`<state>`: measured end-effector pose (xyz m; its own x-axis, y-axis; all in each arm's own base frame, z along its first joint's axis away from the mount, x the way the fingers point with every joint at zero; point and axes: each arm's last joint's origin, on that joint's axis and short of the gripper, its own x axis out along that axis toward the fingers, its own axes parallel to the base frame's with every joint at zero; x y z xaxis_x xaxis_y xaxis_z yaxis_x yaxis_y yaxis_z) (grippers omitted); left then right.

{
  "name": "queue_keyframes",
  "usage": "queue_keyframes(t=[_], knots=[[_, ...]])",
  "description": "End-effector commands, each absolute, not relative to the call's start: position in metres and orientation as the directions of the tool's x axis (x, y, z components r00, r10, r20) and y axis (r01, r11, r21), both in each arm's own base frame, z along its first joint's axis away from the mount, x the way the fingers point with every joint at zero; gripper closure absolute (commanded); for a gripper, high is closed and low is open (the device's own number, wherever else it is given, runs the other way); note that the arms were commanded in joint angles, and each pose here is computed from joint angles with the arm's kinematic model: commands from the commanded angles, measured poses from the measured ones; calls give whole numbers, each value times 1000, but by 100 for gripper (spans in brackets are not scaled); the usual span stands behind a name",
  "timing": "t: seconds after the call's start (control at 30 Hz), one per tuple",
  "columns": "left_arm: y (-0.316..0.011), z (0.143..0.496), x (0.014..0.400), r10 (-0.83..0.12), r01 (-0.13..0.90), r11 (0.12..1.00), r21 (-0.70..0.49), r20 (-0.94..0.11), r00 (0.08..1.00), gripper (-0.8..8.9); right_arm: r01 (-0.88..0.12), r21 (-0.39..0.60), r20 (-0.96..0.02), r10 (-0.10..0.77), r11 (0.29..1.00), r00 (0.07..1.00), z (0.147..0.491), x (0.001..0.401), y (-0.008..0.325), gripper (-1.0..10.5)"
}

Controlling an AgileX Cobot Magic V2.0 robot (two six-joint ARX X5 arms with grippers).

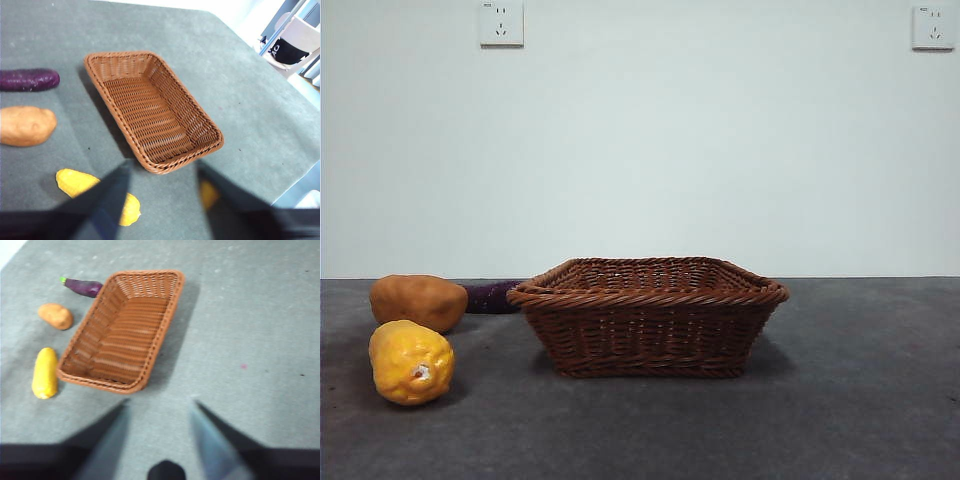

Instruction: Help me put the vegetables on the table into the basket

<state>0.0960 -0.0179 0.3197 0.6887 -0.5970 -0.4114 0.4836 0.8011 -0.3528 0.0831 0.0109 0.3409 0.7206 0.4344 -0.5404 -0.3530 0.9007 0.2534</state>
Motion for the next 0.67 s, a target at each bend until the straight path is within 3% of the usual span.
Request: queue_keyframes(t=[0.03, 0.33, 0.47, 0.67], knots=[[-18, 320, 98, -599, 490, 800, -347, -410, 688, 247, -369, 251, -530, 446, 895, 721, 343, 83, 11, 433], [-18, 319, 108, -599, 486, 800, -352, -418, 684, 247, -364, 286, -530, 463, 886, 711, 346, 111, 11, 435], [-18, 318, 112, -599, 481, 800, -358, -426, 678, 247, -372, 321, -515, 490, 871, 704, 363, 155, 11, 438], [-18, 316, 119, -593, 471, 805, -362, -438, 676, 247, -407, 358, -617, 540, 840, 572, 368, 244, 40, 442]])
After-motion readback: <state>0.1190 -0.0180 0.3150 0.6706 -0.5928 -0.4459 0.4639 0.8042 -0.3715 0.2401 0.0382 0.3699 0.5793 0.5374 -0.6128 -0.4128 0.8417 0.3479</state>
